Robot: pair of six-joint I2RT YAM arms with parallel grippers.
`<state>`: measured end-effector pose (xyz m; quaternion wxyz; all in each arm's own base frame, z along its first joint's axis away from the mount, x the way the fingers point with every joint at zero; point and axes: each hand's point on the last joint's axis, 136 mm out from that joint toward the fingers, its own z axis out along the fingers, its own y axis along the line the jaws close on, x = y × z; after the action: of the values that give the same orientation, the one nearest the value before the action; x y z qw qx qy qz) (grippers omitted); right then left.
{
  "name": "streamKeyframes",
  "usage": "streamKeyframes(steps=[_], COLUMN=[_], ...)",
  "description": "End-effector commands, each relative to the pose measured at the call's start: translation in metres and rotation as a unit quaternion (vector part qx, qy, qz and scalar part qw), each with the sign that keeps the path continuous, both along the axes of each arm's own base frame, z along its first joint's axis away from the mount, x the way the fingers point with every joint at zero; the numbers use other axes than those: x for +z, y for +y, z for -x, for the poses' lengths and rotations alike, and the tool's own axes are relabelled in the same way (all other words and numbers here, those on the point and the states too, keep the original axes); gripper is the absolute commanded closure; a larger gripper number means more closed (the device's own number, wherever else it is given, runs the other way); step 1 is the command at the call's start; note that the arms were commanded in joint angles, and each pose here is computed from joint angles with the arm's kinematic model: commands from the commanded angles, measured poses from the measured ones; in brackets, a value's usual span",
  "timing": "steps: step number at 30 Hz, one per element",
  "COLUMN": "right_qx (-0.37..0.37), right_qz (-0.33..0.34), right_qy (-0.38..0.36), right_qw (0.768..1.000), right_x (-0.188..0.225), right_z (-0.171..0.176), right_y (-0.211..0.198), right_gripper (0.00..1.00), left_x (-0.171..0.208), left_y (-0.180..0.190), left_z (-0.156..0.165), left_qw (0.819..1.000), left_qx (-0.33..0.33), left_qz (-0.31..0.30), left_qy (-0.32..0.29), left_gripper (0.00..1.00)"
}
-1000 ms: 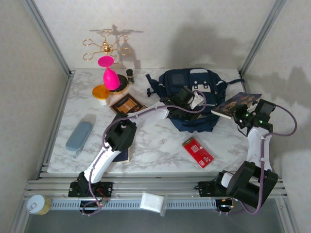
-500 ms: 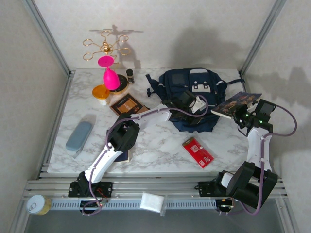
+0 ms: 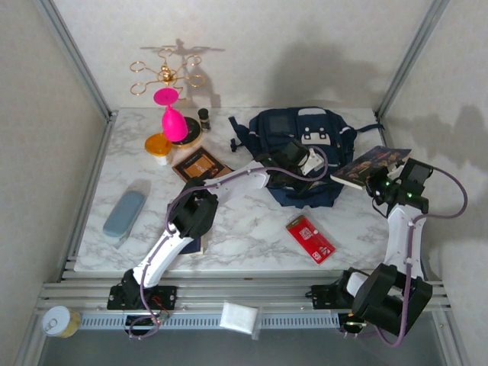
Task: Pack the student bag
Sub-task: Open the student bag at the middle-right of the table, then place the book in the student bag.
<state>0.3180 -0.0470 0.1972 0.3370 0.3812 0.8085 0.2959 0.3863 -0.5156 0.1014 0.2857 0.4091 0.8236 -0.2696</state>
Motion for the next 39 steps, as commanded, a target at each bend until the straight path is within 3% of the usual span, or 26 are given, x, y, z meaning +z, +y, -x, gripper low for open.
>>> streamKeyframes(steps=[1,6,16,23,28,33,36,39], right_qx=[0.004,0.019,0.157,0.264,0.288,0.321,0.325,0.329], right_qz=[0.029,0.029,-0.085,-0.154,-0.124,-0.119,-0.086,-0.066], right_qy=[-0.033,-0.007,-0.005,-0.058,-0.116,-0.112,-0.104,-0.076], right_qw=[0.999,0.999,0.984,0.95,0.942,0.933,0.936,0.939], right_x=[0.033,0.032,0.009,0.006,0.003,-0.027,-0.044,-0.064], right_z=[0.007,0.027,0.047,0.023,-0.018,-0.049,-0.068,-0.082], right_y=[0.0,0.01,0.093,0.157,0.166,0.173,0.169,0.165], right_gripper=[1.0,1.0,1.0,1.0,1.0,0.98,0.94,0.82], left_x=[0.113,0.176,0.254,0.26,0.274,0.28,0.281,0.28], left_y=[0.012,0.022,0.027,0.021,0.036,0.045,0.049,0.052], left_z=[-0.02,-0.027,-0.029,-0.01,-0.013,-0.014,-0.014,-0.015], left_qw=[0.993,0.98,0.951,0.951,0.941,0.936,0.934,0.934], left_qx=[0.058,0.092,0.138,0.125,0.167,0.184,0.189,0.193], left_qz=[0.059,0.103,0.172,0.166,0.177,0.174,0.174,0.166], left_qy=[-0.085,-0.146,-0.217,-0.227,-0.235,-0.245,-0.247,-0.252], left_gripper=[1.0,1.0,1.0,1.0,1.0,1.0,1.0,1.0])
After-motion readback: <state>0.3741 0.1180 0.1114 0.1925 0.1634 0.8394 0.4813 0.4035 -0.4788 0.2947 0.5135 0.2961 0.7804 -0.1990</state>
